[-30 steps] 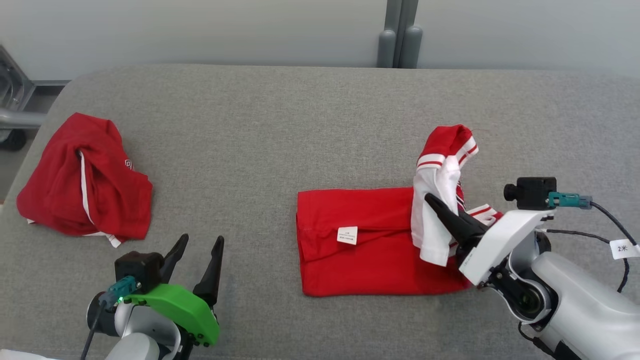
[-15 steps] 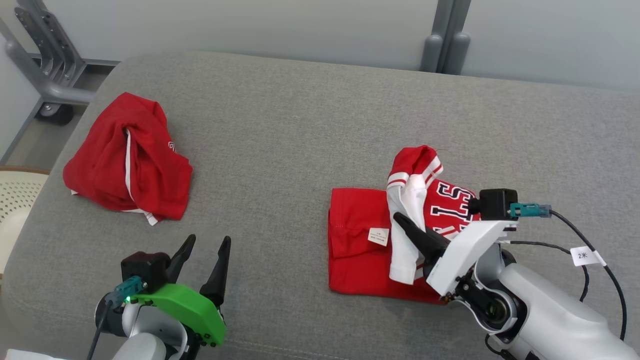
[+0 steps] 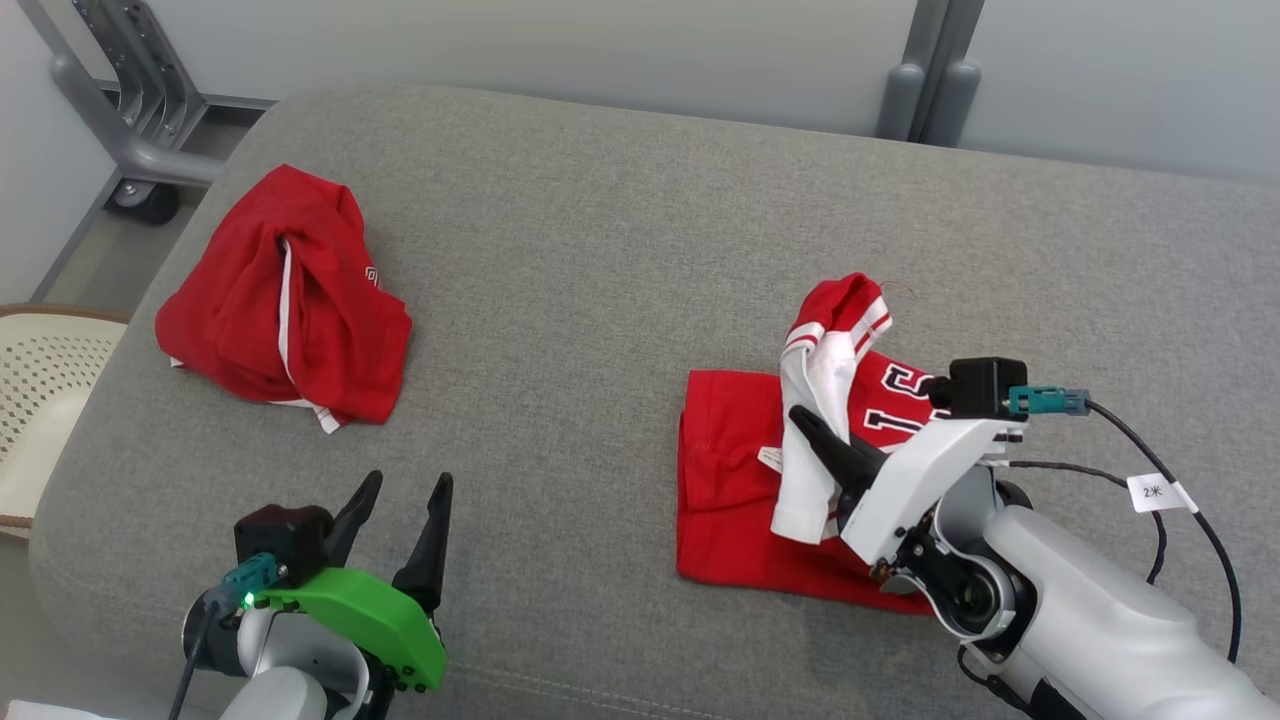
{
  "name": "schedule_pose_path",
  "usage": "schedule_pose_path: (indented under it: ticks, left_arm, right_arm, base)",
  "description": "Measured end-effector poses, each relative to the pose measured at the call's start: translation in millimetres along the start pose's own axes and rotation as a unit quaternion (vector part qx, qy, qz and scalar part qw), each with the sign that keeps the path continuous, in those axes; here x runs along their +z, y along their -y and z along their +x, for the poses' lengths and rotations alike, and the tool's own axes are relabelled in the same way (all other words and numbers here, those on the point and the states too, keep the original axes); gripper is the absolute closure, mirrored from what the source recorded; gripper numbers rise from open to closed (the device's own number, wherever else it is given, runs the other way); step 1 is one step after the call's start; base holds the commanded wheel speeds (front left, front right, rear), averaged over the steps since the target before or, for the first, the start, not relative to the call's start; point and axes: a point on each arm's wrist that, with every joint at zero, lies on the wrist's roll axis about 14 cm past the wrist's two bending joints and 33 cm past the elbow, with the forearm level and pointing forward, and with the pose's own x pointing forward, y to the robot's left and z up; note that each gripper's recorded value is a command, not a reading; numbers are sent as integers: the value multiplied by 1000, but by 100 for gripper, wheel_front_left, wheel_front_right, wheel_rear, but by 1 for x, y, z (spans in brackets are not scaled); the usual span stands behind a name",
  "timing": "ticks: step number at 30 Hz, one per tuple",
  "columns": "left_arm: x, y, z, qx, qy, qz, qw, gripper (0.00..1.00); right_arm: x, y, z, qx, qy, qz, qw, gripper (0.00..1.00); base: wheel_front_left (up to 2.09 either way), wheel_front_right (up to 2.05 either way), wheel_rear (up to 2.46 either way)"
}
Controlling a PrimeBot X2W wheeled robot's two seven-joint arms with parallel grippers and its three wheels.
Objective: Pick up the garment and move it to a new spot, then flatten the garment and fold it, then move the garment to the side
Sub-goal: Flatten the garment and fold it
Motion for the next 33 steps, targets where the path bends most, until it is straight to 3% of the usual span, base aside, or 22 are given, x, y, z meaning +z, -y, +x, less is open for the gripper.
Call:
schedule_pose_path:
  ticks: [4, 6, 8, 26, 33]
  left_arm:
    - [-1, -1, 0, 1, -2, 0, 1000, 0]
    - [-2, -1, 0, 2, -3, 0, 1000, 0]
    - [-2, -1, 0, 2, -4, 0, 1000, 0]
    - [1, -3, 2, 3, 1, -1, 1000, 0]
    - [5, -3, 4, -2, 5, 6, 1000, 0]
  right_arm:
    - [-3, 5, 2, -9, -5, -1, 1000, 100]
    - [-5, 8, 2, -14, -9, -3, 1000, 67]
    - [-6, 9, 4, -16, -11, -7, 1000, 0]
    - [20, -13, 12, 21, 40, -19, 999, 0]
    - [41, -1, 1, 6, 77, -22, 997, 0]
  base:
    - [0, 0, 0]
    - [0, 0, 0]
    - [0, 0, 0]
    - [0, 0, 0]
    - [0, 0, 0]
